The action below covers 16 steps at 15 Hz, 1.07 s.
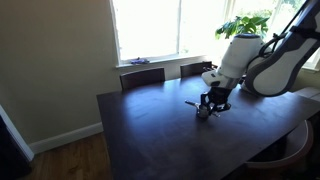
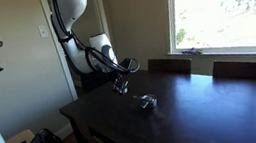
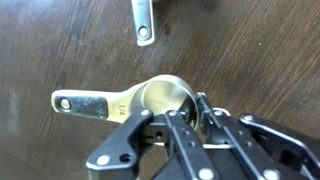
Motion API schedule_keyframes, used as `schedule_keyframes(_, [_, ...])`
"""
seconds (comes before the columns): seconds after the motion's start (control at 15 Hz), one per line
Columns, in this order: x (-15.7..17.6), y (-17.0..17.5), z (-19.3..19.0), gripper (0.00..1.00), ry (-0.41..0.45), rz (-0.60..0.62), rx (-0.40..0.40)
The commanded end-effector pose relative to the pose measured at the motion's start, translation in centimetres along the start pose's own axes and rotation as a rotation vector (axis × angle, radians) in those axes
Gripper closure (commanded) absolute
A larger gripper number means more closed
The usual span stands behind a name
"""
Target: Stack the pots in order of size
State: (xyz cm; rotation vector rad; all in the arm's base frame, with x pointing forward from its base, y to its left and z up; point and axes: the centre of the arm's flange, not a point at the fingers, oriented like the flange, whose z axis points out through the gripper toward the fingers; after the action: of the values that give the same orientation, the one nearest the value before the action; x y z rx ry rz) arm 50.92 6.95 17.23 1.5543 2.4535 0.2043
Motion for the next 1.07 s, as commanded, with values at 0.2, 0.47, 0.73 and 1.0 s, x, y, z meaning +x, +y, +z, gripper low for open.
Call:
schedule_keyframes(0.2, [-3.9, 2.7, -2.6, 0.94, -0.035, 0.228, -0.040])
schedule_keyframes(0.47, [-6.2, 3.6, -1.9, 0.94, -0.056, 0.389, -0.031])
schedule_keyframes(0.73, [-10.6, 7.1, 0.4, 0.94, -0.072, 0.545, 0.012])
schedule_keyframes(1.0, [-13.0, 9.3, 4.0, 0.94, -0.071, 0.664, 0.067])
